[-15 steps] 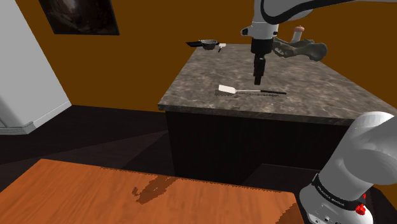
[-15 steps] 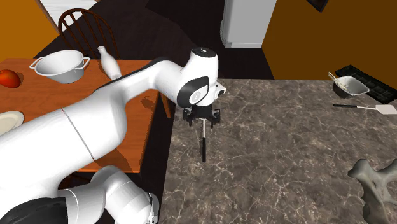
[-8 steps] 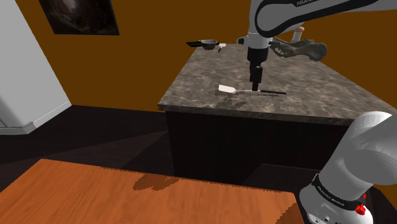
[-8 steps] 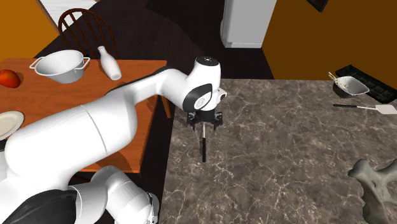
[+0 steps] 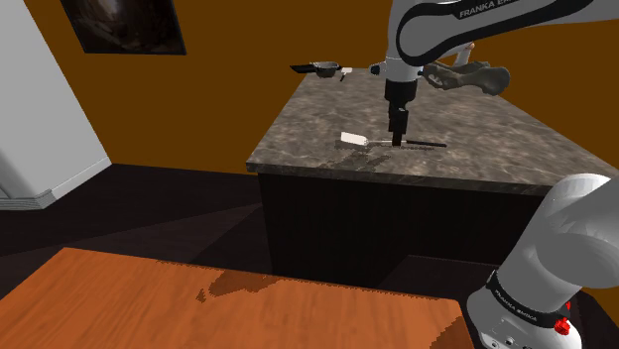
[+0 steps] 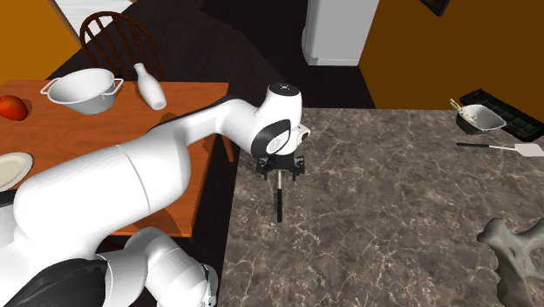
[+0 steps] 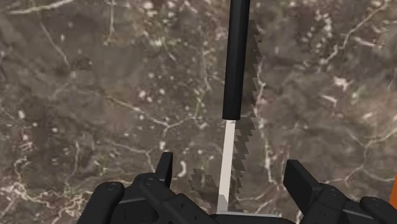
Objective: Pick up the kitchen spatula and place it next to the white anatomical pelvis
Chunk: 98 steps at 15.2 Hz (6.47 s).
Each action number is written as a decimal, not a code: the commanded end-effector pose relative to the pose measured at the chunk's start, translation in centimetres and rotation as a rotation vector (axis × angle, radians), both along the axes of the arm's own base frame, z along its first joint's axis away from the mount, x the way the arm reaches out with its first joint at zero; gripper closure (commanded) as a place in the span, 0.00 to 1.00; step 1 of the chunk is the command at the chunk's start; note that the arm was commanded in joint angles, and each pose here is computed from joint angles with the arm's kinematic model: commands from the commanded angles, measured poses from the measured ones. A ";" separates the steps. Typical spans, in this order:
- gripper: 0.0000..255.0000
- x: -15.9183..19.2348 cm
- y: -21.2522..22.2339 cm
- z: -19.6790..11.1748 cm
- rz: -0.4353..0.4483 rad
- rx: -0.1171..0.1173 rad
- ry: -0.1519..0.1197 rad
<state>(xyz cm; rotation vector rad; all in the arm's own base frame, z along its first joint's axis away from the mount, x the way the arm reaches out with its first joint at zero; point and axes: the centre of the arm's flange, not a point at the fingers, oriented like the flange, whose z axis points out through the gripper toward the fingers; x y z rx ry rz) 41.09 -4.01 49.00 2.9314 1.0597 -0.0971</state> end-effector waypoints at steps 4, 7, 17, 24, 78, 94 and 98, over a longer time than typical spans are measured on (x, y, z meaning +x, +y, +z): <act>1.00 0.0 0.0 0.0 0.000 0.000 0.000; 1.00 0.0 0.0 0.0 0.000 0.000 0.000; 1.00 0.0 0.0 3.2 0.000 0.000 0.000; 1.00 0.0 0.0 6.9 0.000 0.000 0.000; 1.00 -9.5 -34.4 21.0 0.000 0.000 0.000; 1.00 -12.8 -46.5 17.9 0.000 0.000 0.000; 1.00 -12.8 -46.5 15.8 0.000 0.000 0.000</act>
